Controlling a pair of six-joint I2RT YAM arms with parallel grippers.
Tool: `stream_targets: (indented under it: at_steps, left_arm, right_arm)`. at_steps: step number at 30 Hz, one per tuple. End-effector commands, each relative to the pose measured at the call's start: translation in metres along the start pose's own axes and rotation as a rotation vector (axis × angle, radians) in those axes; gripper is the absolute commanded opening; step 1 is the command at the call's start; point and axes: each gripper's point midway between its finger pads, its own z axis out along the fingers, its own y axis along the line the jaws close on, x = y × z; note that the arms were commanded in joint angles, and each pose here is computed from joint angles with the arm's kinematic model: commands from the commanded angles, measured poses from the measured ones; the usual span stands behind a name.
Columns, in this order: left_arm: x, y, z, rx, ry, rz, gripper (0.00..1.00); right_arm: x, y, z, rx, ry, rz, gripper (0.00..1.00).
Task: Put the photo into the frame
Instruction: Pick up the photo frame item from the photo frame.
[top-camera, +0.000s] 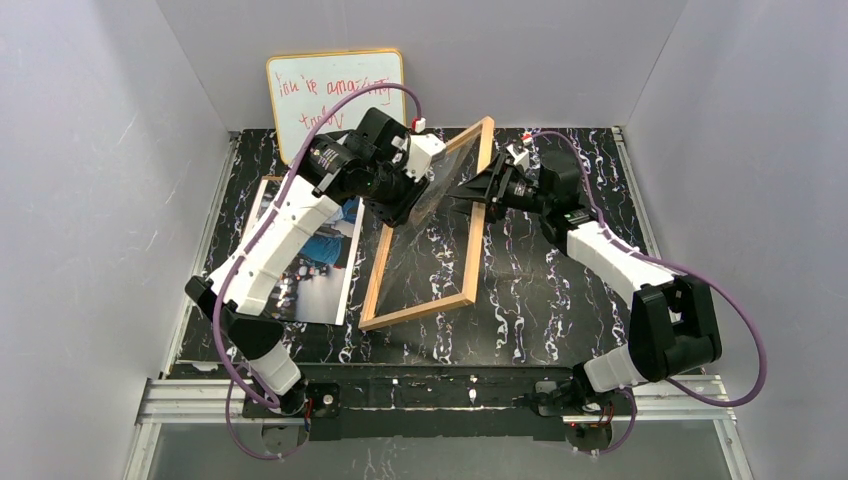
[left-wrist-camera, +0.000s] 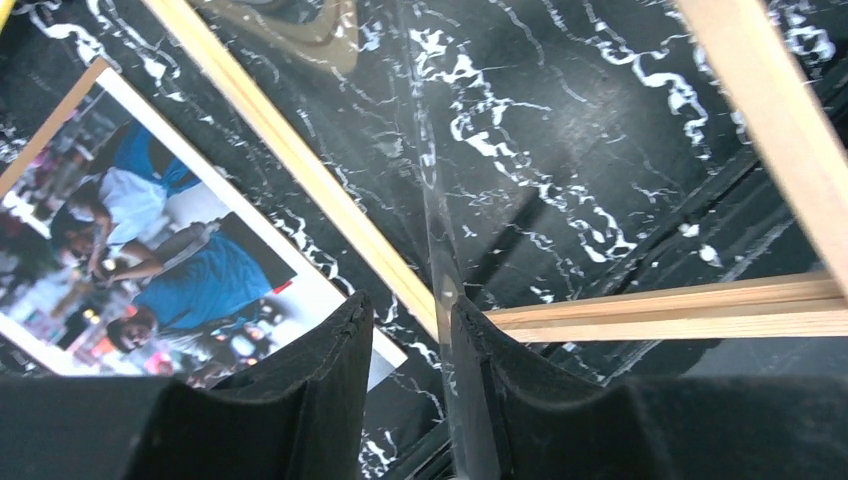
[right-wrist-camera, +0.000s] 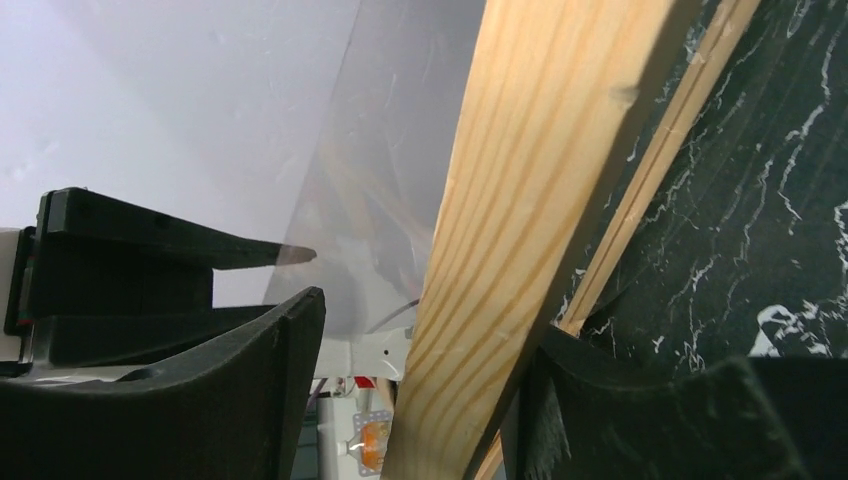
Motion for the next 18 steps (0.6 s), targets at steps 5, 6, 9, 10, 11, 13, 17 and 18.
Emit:
stream_targets:
  at_steps: [5,6,9,10,11,13,17,18]
  left_arm:
    - [0.023,0.024,-0.007,-0.125,0.097,0.085,0.1]
    - [0.022,0.024,-0.009,-0.122,0.093,0.084,0.05]
    - [0.015,0.025,-0.017,-0.129,0.073,0.085,0.0]
    - [0.013,0.026,-0.019,-0.138,0.063,0.085,0.0]
    - [0.011,0.028,-0.022,-0.153,0.053,0.088,0.0]
    - [0.007,0.035,-0.028,-0.192,0.021,0.086,0.0]
    - [-0.005,0.048,-0.042,-0.275,-0.064,0.098,0.0]
    - [-0.009,0.051,-0.047,-0.297,-0.085,0.11,0.0]
  right_arm:
    - [0.004,-0.003,-0.021,0.032,0.027,-0.109,0.64]
    - [0.003,-0.007,-0.021,0.052,0.028,-0.117,0.64]
    - [0.005,-0.025,-0.025,0.107,0.033,-0.125,0.62]
    - [0.005,-0.033,-0.027,0.129,0.034,-0.123,0.62]
    - [0.006,-0.042,-0.029,0.156,0.035,-0.12,0.61]
    - [0.006,-0.06,-0.033,0.212,0.035,-0.126,0.6]
    - [0.012,-0.1,-0.045,0.332,0.062,-0.107,0.52]
    - [0.011,-0.109,-0.048,0.371,0.062,-0.123,0.49]
